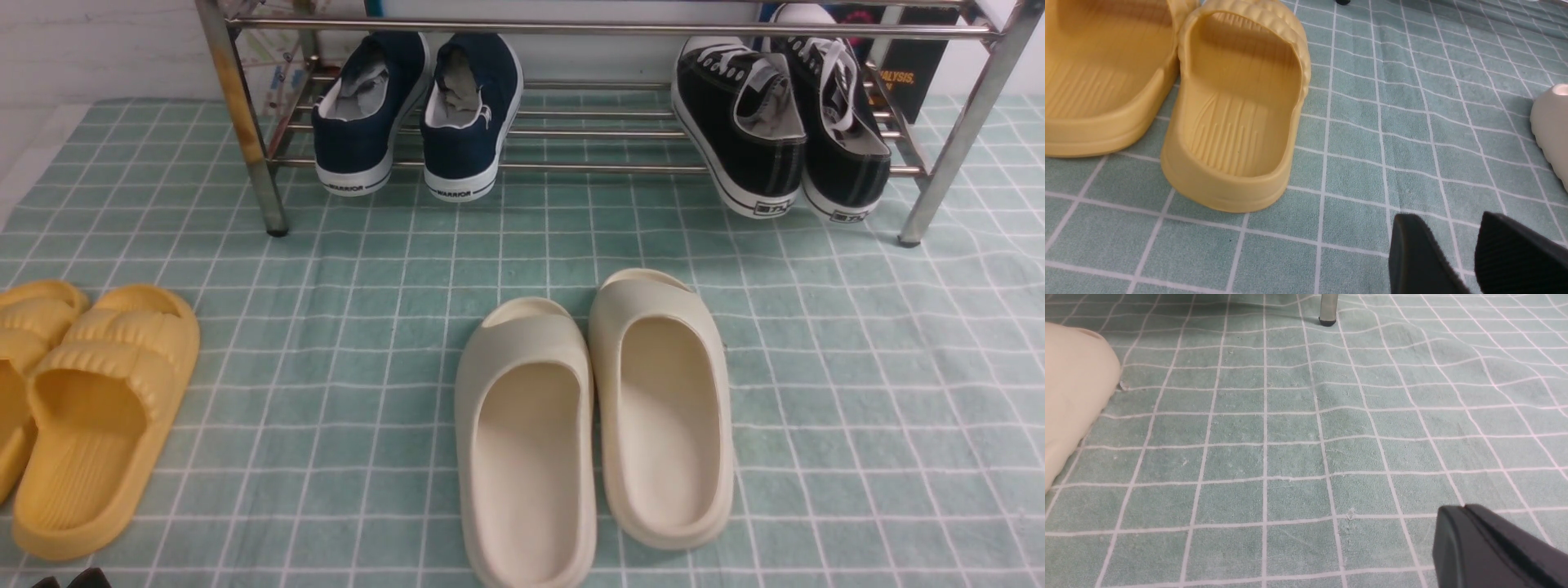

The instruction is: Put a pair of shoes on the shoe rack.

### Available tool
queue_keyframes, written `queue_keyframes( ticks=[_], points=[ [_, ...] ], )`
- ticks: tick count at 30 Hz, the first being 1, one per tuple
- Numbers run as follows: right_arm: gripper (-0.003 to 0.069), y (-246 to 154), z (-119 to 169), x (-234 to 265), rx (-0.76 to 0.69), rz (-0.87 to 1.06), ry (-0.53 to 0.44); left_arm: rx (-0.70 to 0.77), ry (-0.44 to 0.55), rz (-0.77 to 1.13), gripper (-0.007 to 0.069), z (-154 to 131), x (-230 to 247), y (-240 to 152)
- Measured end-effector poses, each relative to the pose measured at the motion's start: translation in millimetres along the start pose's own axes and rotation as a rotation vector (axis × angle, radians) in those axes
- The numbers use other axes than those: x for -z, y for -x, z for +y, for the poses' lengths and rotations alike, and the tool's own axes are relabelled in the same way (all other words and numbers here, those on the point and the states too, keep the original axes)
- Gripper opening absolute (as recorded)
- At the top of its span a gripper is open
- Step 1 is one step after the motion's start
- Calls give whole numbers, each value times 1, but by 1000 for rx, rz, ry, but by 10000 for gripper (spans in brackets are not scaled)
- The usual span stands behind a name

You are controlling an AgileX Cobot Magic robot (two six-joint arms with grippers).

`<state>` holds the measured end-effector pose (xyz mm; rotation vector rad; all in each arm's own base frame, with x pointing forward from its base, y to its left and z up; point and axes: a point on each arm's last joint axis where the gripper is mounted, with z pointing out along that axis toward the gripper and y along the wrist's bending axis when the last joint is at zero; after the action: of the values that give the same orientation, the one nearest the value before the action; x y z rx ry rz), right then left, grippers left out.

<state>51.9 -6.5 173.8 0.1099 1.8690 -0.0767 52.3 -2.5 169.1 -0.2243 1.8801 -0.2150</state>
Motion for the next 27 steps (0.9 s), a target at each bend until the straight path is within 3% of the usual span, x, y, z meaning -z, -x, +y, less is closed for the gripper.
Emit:
queue_keyframes(
  ticks=[27],
  points=[
    [36,0,0,0,0,0,0,0,0,0,239,0,0,0]
  ],
)
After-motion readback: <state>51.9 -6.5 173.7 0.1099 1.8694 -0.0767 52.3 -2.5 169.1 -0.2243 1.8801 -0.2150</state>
